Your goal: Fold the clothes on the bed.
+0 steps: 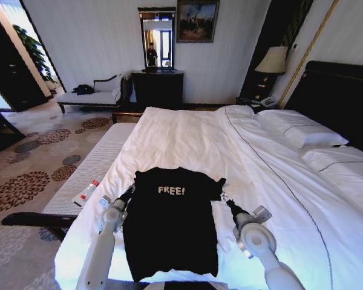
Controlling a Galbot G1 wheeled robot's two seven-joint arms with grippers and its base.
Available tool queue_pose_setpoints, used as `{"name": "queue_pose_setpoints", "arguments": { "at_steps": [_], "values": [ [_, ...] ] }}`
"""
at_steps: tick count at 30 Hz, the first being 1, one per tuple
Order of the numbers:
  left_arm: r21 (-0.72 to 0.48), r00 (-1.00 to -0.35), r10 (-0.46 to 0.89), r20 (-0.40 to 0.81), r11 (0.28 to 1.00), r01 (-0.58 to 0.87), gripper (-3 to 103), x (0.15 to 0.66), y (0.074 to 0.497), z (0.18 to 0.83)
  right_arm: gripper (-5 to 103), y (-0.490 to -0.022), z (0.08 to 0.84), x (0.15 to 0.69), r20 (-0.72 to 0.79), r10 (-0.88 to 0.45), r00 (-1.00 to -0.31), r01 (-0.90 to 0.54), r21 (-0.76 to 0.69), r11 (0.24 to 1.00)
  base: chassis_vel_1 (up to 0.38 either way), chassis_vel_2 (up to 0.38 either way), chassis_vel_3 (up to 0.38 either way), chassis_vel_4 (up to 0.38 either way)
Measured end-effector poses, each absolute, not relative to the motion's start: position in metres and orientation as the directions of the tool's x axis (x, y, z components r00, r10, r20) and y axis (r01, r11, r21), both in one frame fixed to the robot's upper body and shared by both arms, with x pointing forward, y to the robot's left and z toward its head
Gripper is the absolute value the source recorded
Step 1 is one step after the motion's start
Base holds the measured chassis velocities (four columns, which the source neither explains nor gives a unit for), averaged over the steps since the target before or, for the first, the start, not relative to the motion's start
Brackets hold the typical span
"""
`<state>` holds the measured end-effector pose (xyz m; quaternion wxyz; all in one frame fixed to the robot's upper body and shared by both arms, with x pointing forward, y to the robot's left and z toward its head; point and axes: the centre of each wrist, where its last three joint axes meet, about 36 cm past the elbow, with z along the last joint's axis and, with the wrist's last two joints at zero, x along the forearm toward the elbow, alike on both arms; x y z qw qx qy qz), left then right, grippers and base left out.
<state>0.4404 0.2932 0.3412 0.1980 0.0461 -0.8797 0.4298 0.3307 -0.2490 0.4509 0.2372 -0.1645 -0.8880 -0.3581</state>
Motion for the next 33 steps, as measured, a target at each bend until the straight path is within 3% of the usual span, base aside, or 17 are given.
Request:
{"name": "queue_pose_setpoints", "arguments": {
  "at_steps": [3,5,8,24,33],
  "values": [
    [-0.736,-0.917,0.090,0.389,0.629,-0.250,16,0.440,0.292,0.340,100,-0.249,0.451,0.331,0.539,0.124,-0.834,0.462,0.557,0.690,0.000,0.000,0.000,0.000],
    [-0.735,-0.916,0.092,0.390,0.630,-0.249,6,0.441,0.292,0.339,100,-0.250,0.450,0.331,0.540,0.128,-0.832,0.465,0.555,0.690,0.000,0.000,0.000,0.000],
    [-0.735,-0.919,0.096,0.382,0.635,-0.239,1,0.442,0.293,0.340,100,-0.251,0.449,0.332,0.542,0.131,-0.830,0.469,0.552,0.689,0.000,0.000,0.000,0.000],
    [-0.668,-0.939,-0.030,0.342,0.695,-0.265,0,0.465,0.374,0.365,100,-0.249,0.443,0.339,0.546,0.131,-0.827,0.476,0.558,0.680,0.000,0.000,0.000,0.000],
    [-0.640,-0.934,-0.072,0.349,0.710,-0.294,0,0.479,0.393,0.360,100,-0.251,0.441,0.338,0.549,0.137,-0.824,0.481,0.552,0.681,0.000,0.000,0.000,0.000]
  ]
}}
